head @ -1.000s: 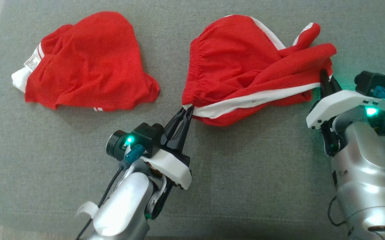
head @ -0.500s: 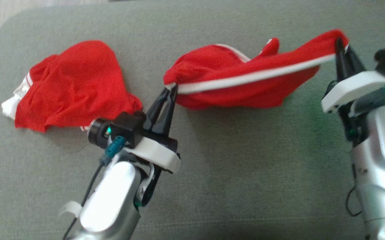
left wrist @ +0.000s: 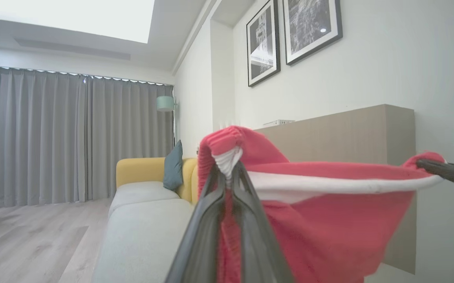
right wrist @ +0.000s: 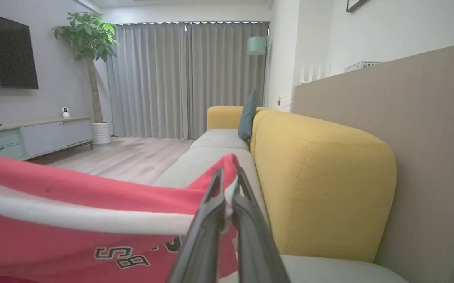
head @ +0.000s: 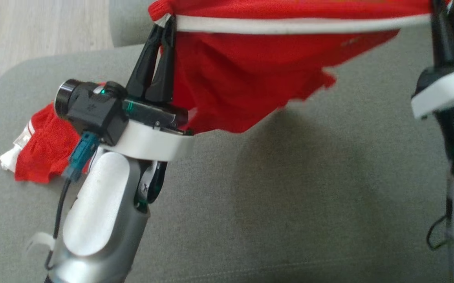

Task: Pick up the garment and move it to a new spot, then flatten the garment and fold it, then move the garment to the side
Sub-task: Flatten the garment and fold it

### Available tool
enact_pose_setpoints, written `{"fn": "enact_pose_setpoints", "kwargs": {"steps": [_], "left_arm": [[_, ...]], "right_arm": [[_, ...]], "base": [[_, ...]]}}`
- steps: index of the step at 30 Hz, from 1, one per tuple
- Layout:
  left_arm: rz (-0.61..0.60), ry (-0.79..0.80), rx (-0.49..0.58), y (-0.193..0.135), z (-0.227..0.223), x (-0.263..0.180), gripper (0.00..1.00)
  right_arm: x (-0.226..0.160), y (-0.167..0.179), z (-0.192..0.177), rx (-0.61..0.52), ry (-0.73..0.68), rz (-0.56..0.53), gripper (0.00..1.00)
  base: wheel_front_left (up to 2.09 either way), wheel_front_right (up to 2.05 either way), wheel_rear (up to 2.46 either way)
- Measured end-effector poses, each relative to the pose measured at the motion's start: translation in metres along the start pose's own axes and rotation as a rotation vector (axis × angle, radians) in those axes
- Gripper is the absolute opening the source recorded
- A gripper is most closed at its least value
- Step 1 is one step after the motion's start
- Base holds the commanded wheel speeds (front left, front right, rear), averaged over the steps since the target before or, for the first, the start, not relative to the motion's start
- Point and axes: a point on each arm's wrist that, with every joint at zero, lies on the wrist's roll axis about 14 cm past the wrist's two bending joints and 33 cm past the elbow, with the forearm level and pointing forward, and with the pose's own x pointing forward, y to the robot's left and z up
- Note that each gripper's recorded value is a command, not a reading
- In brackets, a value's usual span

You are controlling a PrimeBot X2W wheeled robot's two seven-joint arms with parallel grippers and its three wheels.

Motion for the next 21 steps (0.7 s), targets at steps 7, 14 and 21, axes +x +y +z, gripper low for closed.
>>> {"fn": "enact_pose_setpoints", "kwargs": {"steps": [7, 14, 21], "left_arm": [[-0.032, 0.043, 0.021, -0.015, 0.013, -0.027, 0.0], [-0.061, 0.106, 0.027, -0.019, 0.016, -0.04, 0.0], [-0.15, 0.167, 0.031, -0.014, -0.003, -0.001, 0.0]], "right_arm": [[-0.049, 0.005, 0.007, 0.037, 0.061, -0.019, 0.0], [-0.069, 0.003, 0.014, 0.053, 0.09, -0.046, 0.0], [-0.033, -0.011, 0.012, 0.06, 0.114, -0.077, 0.0]], "base": [[0.0, 0.0, 0.0], [0.0, 0.0, 0.0], [0.0, 0.0, 0.0]]}}
